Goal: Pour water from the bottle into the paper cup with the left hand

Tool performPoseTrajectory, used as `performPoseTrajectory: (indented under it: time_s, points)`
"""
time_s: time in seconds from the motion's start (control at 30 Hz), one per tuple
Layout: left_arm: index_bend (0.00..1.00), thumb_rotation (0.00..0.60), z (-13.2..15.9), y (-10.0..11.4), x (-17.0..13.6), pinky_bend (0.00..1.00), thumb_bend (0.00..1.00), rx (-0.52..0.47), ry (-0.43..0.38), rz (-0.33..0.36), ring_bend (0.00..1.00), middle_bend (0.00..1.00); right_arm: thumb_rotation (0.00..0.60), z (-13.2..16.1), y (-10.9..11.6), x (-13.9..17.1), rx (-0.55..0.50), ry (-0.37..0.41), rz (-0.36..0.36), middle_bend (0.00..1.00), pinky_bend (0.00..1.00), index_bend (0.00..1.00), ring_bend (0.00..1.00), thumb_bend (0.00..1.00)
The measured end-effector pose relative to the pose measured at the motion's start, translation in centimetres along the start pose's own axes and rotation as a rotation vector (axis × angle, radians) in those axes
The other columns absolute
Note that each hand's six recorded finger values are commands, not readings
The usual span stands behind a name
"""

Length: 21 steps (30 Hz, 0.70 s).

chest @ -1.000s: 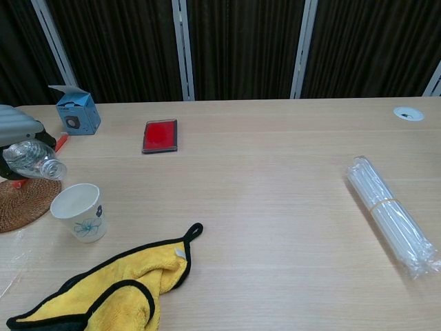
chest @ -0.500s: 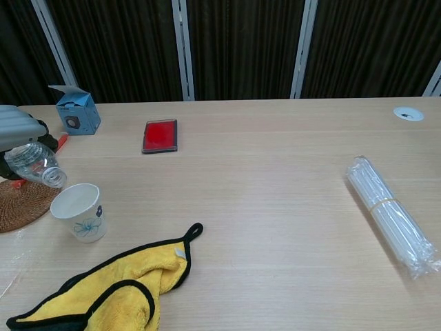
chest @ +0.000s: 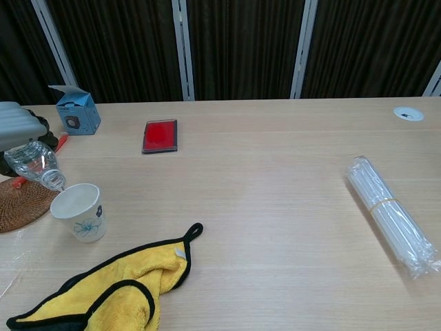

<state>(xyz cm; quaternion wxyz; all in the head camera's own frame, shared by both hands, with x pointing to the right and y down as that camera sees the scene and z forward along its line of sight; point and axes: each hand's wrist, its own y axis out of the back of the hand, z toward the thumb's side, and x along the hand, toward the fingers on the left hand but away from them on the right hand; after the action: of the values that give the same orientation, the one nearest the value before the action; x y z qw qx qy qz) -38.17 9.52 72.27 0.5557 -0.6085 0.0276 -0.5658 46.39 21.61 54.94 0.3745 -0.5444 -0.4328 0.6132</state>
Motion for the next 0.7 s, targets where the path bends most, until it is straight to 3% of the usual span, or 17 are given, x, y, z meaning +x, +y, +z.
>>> performPoseTrajectory:
  time_s: [0.7]
  points:
    - [0.61,0.600,0.38,0.12,0.00,0.32,0.50,0.017,-0.010,0.028,0.27,0.44,0.600,0.04,0.00,0.02,0.002,0.001,-0.001,0.00,0.00,0.00,0.00,0.00]
